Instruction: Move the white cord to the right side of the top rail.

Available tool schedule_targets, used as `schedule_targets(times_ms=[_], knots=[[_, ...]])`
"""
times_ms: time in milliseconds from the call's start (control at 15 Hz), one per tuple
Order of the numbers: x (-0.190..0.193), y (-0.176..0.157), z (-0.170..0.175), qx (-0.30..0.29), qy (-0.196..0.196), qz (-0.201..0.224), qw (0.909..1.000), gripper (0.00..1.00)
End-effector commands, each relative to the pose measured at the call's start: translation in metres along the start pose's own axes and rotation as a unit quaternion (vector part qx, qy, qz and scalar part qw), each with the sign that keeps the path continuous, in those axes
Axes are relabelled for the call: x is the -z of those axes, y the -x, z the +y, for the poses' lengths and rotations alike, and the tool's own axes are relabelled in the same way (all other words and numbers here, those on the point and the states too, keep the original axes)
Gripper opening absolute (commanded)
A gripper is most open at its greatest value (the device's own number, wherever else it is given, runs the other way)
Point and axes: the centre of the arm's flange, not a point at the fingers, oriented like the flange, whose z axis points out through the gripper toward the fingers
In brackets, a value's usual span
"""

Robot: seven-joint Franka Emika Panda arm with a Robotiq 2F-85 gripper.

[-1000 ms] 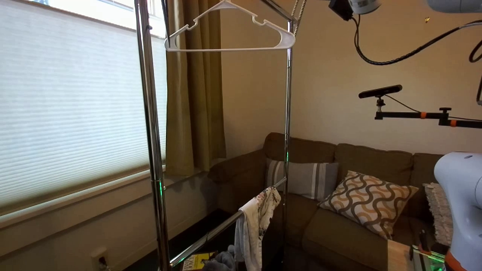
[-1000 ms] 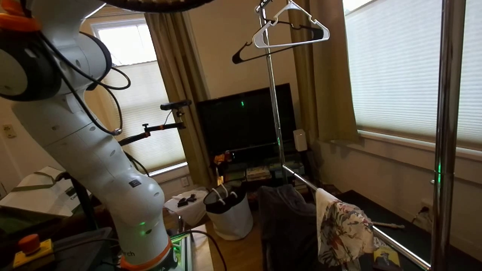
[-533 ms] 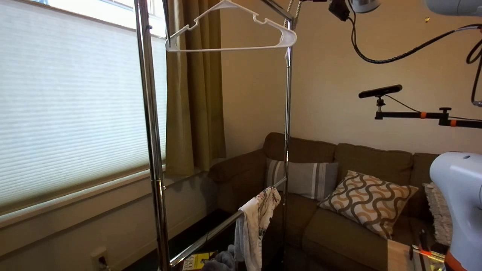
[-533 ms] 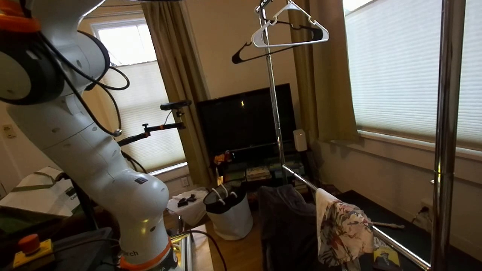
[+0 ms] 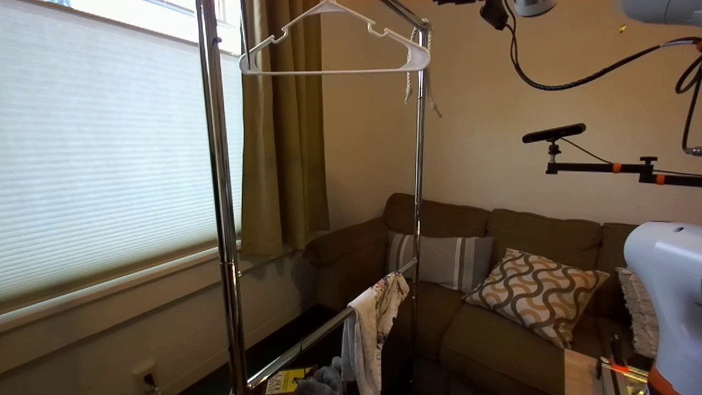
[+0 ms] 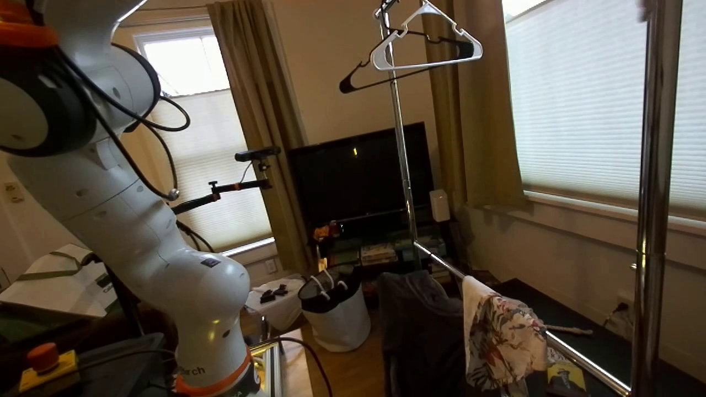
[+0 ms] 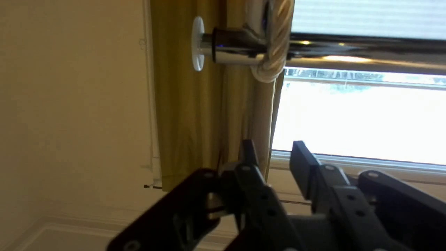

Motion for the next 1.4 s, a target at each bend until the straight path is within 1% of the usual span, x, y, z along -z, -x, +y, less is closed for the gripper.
schedule_targets(times_ms=[0,67,133,200,267,333,467,533,733,867,1000,1067,1200,1333], knots=[[0.006,-0.010,0.001,-0.001,0.010,0.005,0.9999,0.65],[0.011,-0.010,-0.005,-0.012,0.014,0.000,0.9998,0.73],[0.015,-0.005,-0.013,-0.011,0.017,-0.009,0.9998,0.80],[0.018,0.004,-0.021,0.000,0.022,-0.019,0.9996,0.89],[0.019,0.017,-0.031,0.019,0.029,-0.035,0.9988,0.95],[0.017,0.028,-0.036,0.035,0.046,-0.045,0.9973,1.00],[0.017,0.055,-0.038,0.060,0.072,-0.098,0.9907,1.00],[0.016,0.069,-0.037,0.067,0.079,-0.127,0.9865,1.00],[0.022,0.116,-0.034,0.049,0.074,-0.214,0.9727,1.00],[0.029,0.141,-0.033,0.038,0.074,-0.272,0.9588,1.00],[0.037,0.165,-0.034,0.020,0.045,-0.320,0.9461,1.00],[0.038,0.178,-0.035,0.010,0.023,-0.338,0.9407,1.00],[0.036,0.208,-0.039,-0.010,-0.006,-0.383,0.9236,1.00],[0.032,0.237,-0.044,-0.033,-0.041,-0.425,0.9038,1.00]])
